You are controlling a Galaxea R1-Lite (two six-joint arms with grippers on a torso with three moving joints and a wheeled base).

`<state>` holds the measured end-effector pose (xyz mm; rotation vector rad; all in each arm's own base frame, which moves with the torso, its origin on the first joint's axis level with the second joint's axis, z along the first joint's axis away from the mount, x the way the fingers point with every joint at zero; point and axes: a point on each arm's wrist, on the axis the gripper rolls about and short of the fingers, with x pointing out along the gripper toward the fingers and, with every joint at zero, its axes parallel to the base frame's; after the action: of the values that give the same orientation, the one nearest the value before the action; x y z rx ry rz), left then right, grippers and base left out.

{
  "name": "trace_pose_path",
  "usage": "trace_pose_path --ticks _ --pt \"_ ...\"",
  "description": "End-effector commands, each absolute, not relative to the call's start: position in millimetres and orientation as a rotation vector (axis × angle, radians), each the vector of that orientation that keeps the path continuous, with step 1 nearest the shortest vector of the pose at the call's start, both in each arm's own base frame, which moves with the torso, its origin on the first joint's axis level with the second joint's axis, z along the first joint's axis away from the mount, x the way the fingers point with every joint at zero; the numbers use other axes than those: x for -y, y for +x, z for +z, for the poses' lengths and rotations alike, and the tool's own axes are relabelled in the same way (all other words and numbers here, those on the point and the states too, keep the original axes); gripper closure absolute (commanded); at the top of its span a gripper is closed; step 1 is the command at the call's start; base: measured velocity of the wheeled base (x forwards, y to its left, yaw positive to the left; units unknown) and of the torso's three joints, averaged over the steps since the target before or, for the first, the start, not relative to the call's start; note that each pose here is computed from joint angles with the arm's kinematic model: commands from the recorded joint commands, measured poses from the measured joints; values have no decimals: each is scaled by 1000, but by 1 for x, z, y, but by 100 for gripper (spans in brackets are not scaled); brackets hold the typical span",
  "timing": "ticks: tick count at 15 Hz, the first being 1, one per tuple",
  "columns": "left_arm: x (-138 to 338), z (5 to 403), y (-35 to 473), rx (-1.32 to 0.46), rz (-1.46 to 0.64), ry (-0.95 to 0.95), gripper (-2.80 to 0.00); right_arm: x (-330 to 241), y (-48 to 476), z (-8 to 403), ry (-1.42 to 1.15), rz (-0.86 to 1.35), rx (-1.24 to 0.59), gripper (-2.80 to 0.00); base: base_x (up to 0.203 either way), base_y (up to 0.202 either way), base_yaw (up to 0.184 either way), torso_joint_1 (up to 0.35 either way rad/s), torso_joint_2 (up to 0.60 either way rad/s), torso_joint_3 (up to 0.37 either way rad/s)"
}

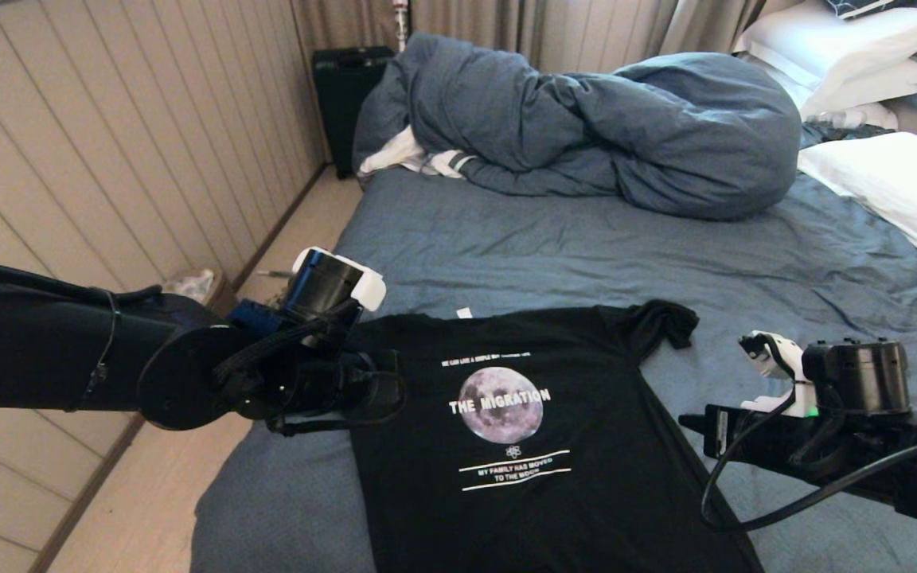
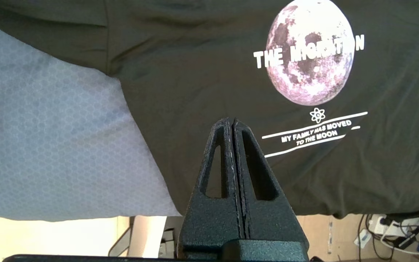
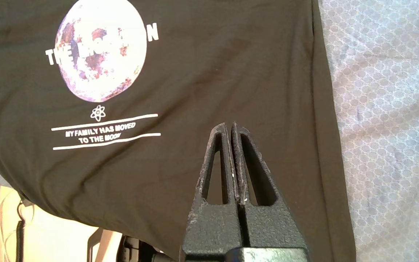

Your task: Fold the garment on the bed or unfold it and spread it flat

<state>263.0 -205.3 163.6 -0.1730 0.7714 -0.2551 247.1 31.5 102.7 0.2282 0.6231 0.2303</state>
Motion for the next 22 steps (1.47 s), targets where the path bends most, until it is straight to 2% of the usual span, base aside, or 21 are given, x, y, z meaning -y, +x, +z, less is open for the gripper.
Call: trace_pose_path --ticks 1,9,12,17,22 --pt "205 164 263 -768 -252 -176 0 -32 247 103 229 233 -620 0 0 0 0 0 0 0" --pt "198 175 259 -738 -251 -187 0 -31 238 116 227 240 -568 0 0 0 0 0 0 0" --pt "185 196 246 -679 -248 -213 0 -26 232 129 230 229 -515 0 0 0 0 0 0 0" --pt "129 239 181 -484 -187 -231 0 -16 177 166 192 204 -418 0 0 0 0 0 0 0" --pt "71 241 119 -374 -92 -240 0 -7 114 181 173 118 -400 0 0 0 0 0 0 0"
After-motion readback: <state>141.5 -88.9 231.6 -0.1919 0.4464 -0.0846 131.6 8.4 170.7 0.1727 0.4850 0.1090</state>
